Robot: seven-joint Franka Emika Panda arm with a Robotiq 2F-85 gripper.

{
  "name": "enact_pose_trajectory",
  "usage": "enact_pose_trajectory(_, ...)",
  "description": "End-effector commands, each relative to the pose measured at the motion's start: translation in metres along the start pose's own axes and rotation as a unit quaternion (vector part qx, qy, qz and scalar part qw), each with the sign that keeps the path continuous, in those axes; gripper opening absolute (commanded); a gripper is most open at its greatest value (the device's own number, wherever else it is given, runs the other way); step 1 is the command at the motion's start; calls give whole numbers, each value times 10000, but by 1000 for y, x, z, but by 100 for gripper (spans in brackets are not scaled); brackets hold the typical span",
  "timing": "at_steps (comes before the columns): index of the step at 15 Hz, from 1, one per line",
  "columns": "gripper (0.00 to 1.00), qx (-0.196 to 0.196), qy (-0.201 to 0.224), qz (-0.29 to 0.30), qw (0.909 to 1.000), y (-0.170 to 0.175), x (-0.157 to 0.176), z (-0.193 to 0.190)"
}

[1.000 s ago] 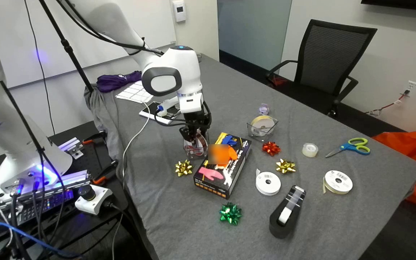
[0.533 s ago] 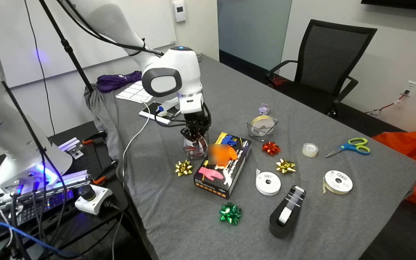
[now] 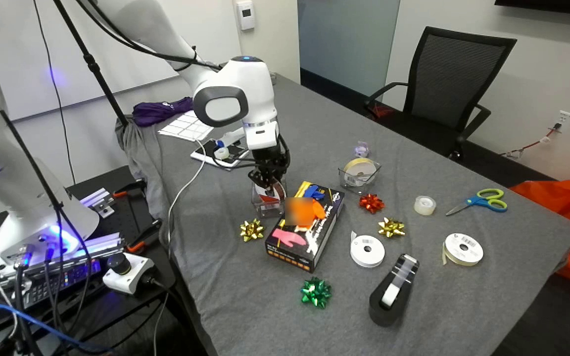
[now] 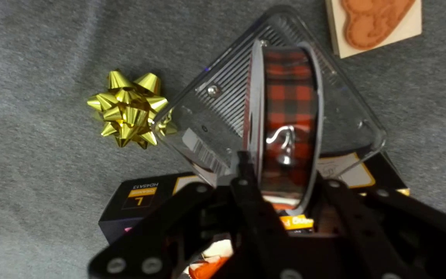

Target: Lift the brown masking tape and put it on the table

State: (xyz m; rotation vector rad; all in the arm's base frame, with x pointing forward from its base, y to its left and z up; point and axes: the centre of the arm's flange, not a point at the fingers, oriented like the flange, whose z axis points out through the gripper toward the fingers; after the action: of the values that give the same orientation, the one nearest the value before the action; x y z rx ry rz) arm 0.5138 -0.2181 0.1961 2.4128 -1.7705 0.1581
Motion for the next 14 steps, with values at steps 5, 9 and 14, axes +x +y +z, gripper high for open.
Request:
enact_pose_trajectory(5, 7, 90, -503, -36, 9987, -8, -14, -89)
enact_pose_trajectory(9, 7, 361, -825, 295, 9955, -39, -31, -145)
enact_pose_trajectory(14, 7, 844, -750, 921, 9893, -93, -43, -163)
